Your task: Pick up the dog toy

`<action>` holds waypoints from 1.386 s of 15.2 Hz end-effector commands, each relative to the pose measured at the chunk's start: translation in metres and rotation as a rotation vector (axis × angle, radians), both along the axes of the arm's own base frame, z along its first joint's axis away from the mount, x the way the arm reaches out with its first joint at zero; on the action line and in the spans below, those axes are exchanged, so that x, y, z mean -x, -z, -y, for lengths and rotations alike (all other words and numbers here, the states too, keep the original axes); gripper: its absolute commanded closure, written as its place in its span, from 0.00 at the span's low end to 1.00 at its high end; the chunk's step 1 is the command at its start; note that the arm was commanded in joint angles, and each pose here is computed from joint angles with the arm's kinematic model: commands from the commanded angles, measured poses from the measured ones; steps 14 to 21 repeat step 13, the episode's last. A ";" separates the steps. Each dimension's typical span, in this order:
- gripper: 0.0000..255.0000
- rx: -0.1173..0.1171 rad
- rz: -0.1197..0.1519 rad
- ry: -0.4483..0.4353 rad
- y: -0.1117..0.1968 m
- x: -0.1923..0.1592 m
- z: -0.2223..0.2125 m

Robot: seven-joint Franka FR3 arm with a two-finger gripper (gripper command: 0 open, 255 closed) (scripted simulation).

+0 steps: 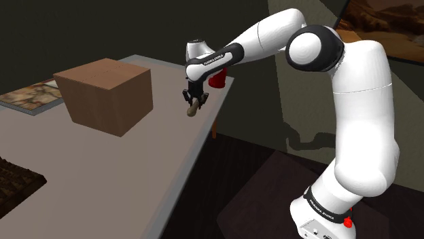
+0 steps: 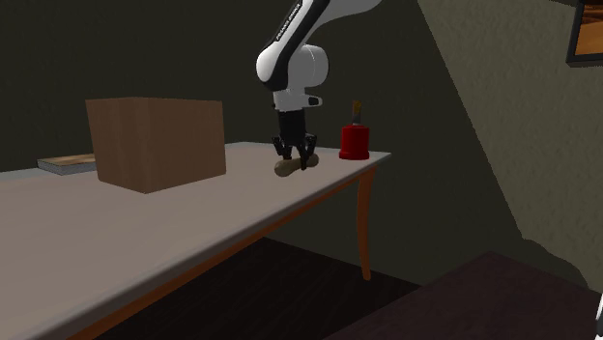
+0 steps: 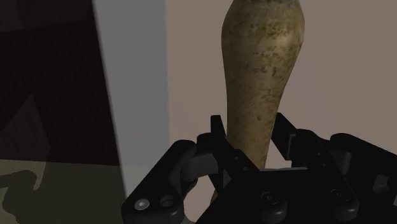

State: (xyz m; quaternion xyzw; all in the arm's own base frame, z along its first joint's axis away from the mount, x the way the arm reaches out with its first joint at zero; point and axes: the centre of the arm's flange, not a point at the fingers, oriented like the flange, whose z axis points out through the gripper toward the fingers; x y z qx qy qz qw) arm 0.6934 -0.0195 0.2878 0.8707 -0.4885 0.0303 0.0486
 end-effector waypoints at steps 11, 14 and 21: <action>1.00 0.000 0.000 0.000 -0.063 0.001 0.000; 1.00 0.000 0.000 0.000 -0.064 0.001 0.000; 1.00 0.000 0.000 0.000 -0.064 0.001 0.000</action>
